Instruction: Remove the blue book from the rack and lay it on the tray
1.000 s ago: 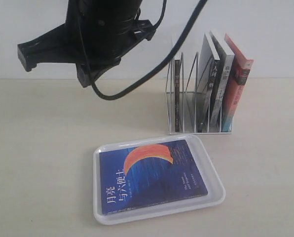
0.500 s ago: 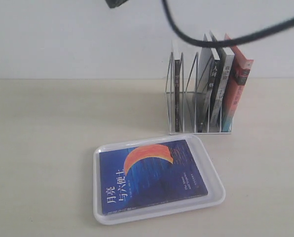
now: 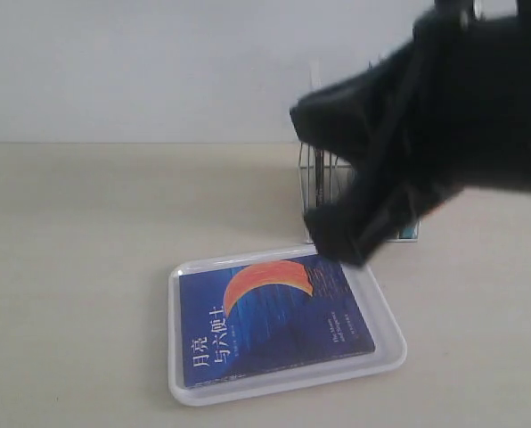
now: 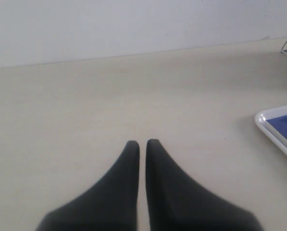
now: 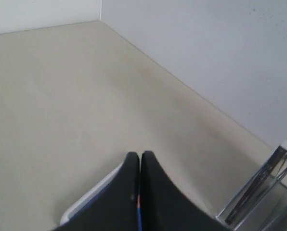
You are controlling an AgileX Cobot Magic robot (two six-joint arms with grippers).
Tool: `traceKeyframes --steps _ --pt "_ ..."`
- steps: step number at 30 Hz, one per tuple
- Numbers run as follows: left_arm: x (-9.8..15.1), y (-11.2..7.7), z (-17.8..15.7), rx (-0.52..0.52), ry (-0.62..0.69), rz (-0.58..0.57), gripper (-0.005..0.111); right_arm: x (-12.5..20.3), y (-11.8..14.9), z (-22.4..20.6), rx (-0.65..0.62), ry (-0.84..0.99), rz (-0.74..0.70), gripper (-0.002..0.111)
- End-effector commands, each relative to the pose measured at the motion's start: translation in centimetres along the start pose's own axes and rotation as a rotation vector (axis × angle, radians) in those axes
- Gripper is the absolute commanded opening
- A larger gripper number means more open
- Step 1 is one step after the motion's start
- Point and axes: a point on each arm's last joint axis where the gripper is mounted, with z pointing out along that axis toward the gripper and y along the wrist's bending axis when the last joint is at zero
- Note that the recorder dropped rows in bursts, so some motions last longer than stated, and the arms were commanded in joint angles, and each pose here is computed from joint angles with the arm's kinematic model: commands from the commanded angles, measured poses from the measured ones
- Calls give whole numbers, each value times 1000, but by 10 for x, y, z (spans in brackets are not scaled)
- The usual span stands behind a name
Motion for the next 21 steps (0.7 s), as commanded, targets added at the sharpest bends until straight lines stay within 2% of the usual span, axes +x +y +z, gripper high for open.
traceKeyframes --steps 1,7,13,16,21 --pt "-3 0 -1 -3 -22 0 5 43 11 -7 -45 -64 -11 0" --pt "-3 0 -1 -3 -22 0 5 80 20 -26 -87 -164 2 0" --pt "-3 0 -1 -3 -22 0 5 100 21 -58 -71 -257 23 0" --pt "-3 0 -1 -3 -22 0 5 110 17 -73 -28 -313 30 0" --pt "-3 0 -1 -3 -22 0 5 128 6 -93 131 -397 98 0"
